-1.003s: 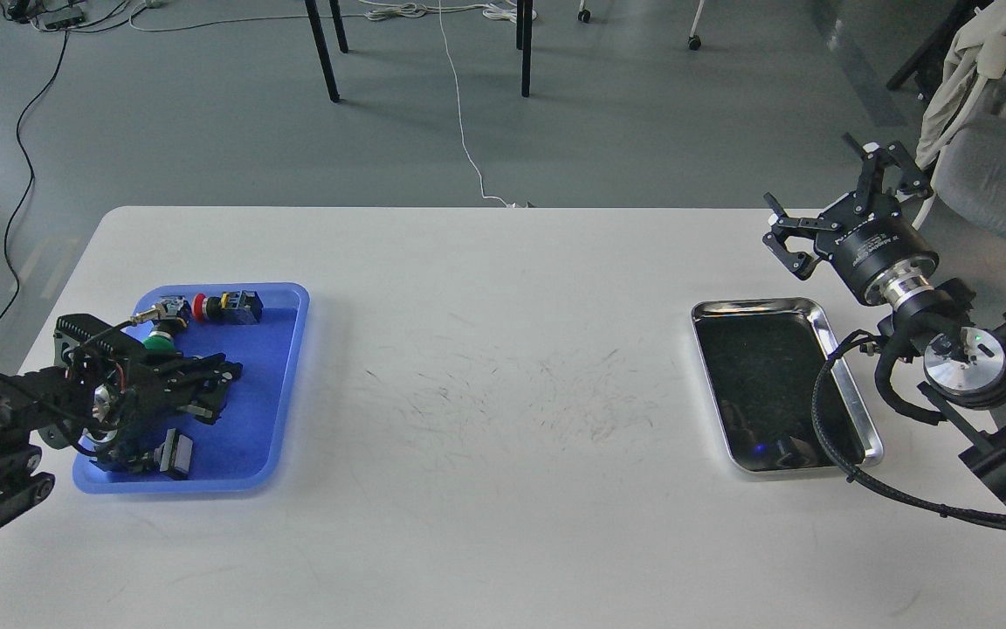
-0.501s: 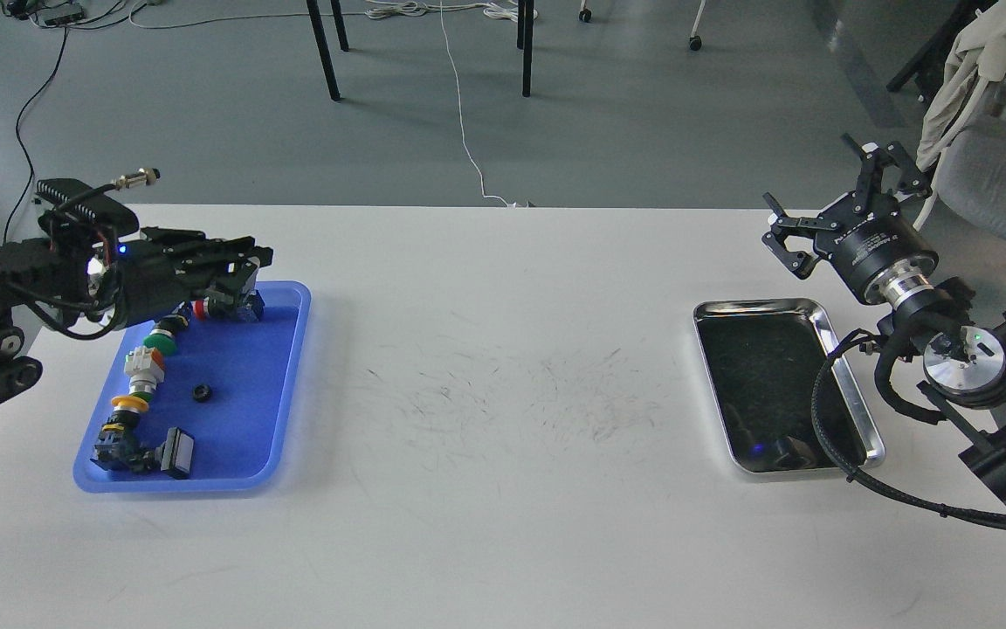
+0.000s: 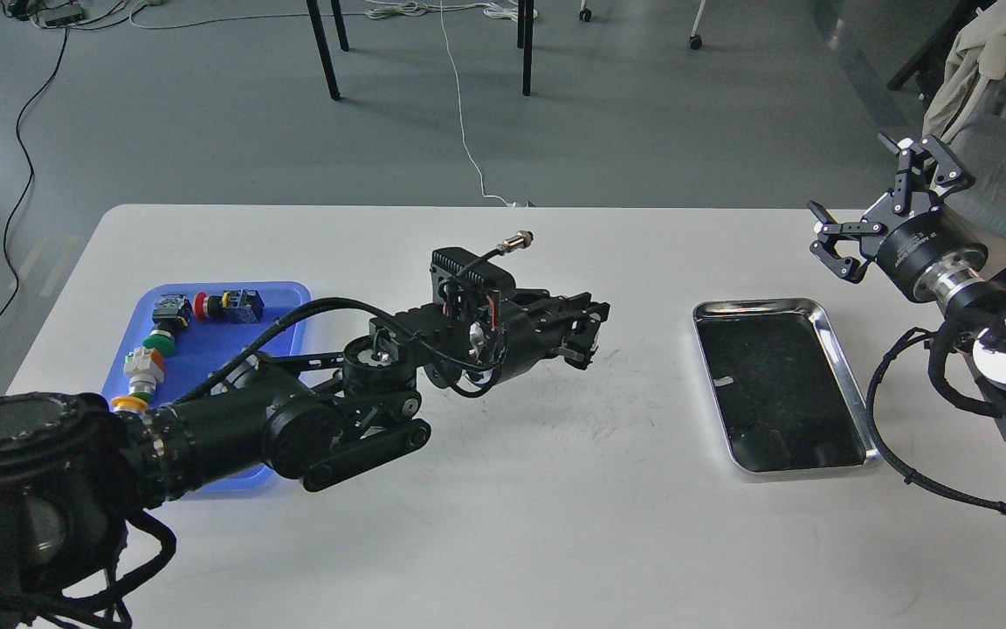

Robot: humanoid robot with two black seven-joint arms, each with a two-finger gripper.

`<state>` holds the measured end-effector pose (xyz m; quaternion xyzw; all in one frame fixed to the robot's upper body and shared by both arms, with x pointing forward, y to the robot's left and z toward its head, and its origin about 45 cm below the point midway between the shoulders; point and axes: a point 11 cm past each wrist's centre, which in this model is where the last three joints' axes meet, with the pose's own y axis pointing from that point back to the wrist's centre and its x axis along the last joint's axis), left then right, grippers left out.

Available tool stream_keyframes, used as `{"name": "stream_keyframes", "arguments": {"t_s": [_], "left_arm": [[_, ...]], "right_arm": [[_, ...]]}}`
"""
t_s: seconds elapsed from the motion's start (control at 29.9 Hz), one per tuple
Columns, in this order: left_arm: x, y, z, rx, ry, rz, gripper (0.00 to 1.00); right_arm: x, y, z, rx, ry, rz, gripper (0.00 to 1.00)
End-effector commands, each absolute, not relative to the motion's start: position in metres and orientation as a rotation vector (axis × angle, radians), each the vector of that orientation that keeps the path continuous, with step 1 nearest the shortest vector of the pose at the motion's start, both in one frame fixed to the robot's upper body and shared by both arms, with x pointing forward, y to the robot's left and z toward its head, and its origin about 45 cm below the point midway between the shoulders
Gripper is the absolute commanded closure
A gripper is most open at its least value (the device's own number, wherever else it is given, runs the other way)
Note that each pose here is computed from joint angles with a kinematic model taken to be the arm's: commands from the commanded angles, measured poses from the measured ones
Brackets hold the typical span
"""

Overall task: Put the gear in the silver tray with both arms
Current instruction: 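Lift the black gear with the left gripper and carry it toward table center, then release the gear on the table center and withdraw the left gripper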

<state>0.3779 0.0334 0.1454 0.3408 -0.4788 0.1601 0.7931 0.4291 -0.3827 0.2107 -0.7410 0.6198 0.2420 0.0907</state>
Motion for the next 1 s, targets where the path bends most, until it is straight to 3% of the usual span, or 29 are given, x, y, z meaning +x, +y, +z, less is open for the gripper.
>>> {"name": "stream_keyframes", "arguments": {"t_s": [0.0, 0.3, 0.67, 0.74, 0.8, 0.87, 0.94, 0.97], "left_arm": [[0.381, 0.045, 0.129, 0.781, -1.008, 0.367, 0.92], [0.355, 0.061, 0.088, 0.832, -0.965, 0.339, 0.91], [0.332, 0.053, 0.077, 0.787, -0.926, 0.335, 0.86], [0.330, 0.053, 0.076, 0.783, -0.921, 0.337, 0.78], [0.328, 0.051, 0.077, 0.767, -0.923, 0.343, 0.52], [0.326, 0.049, 0.078, 0.754, -0.917, 0.357, 0.37], [0.328, 0.046, 0.085, 0.724, -0.903, 0.391, 0.07], [0.329, 0.046, 0.088, 0.710, -0.882, 0.419, 0.03]], "right_arm": [[0.432, -0.376, 0.208, -2.283, 1.864, 0.703, 0.01], [0.430, -0.379, 0.208, -2.314, 1.878, 0.694, 0.01], [0.428, -0.372, 0.223, -2.372, 1.824, 0.665, 0.01], [0.429, -0.369, 0.225, -2.399, 1.814, 0.646, 0.01], [0.430, -0.362, 0.228, -2.452, 1.800, 0.611, 0.01], [0.431, -0.353, 0.233, -2.523, 1.779, 0.581, 0.01], [0.432, -0.346, 0.235, -2.588, 1.766, 0.570, 0.01], [0.433, -0.344, 0.238, -2.618, 1.763, 0.556, 0.01]]}}
